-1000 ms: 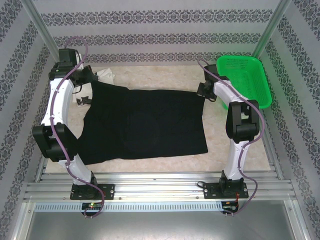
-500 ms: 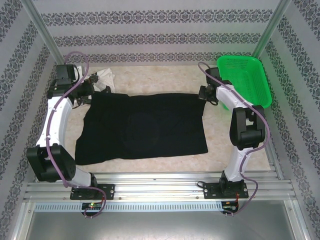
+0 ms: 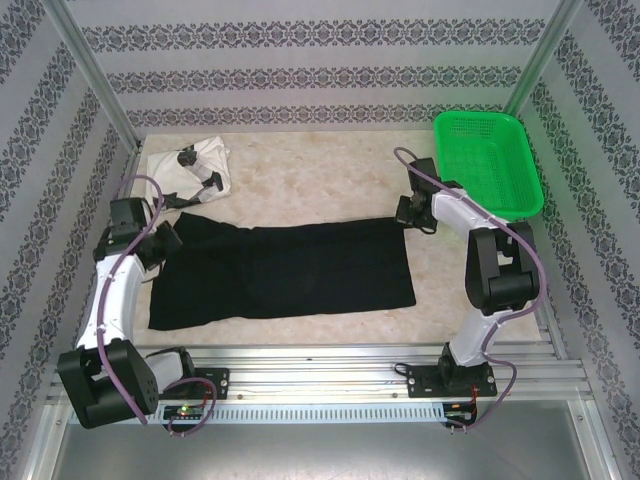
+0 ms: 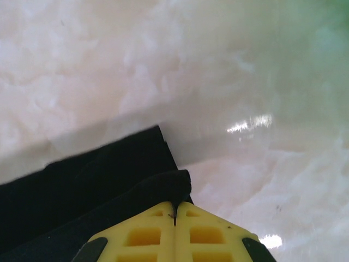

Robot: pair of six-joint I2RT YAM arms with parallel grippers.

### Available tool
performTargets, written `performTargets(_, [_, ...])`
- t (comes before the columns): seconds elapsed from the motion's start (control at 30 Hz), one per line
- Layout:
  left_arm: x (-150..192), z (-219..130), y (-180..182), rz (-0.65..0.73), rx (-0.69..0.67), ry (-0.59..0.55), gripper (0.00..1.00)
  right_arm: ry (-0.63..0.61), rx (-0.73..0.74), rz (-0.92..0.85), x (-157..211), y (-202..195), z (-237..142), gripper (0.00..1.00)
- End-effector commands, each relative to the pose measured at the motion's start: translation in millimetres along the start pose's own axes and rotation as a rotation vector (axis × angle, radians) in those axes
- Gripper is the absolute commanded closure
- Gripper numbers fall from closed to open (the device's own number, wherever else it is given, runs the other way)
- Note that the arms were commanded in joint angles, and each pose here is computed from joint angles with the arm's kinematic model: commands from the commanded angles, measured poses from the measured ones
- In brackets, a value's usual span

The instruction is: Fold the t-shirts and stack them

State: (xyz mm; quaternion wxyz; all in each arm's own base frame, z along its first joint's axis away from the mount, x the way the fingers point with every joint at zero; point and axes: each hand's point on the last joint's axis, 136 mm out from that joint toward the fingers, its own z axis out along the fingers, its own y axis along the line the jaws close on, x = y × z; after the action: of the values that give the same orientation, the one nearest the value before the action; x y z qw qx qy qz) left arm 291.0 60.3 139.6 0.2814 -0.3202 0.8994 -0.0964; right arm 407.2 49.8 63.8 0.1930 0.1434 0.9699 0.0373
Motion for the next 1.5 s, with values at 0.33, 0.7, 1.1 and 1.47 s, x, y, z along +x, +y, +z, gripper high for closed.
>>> performTargets(0.33, [23.5,6.3,36.2,-0.115,-0.122,-0.011,1.00,0.039,0.039,0.034,57.6,-4.0,-12.9,1.00])
performTargets(0.7, [40.1,20.4,53.2,-0.129,-0.186,0.037,1.00,0.087,0.078,0.042,91.0,-12.6,-3.6,1.00])
performTargets(1.1, [45.8,14.6,66.7,-0.162,-0.263,0.043,0.52,0.084,0.076,0.078,102.2,-19.8,-20.8,0.69])
performTargets(1.47, [-8.5,-6.8,37.0,-0.153,-0.186,-0.085,0.22,-0.022,-0.111,0.060,62.4,12.7,-53.6,0.48])
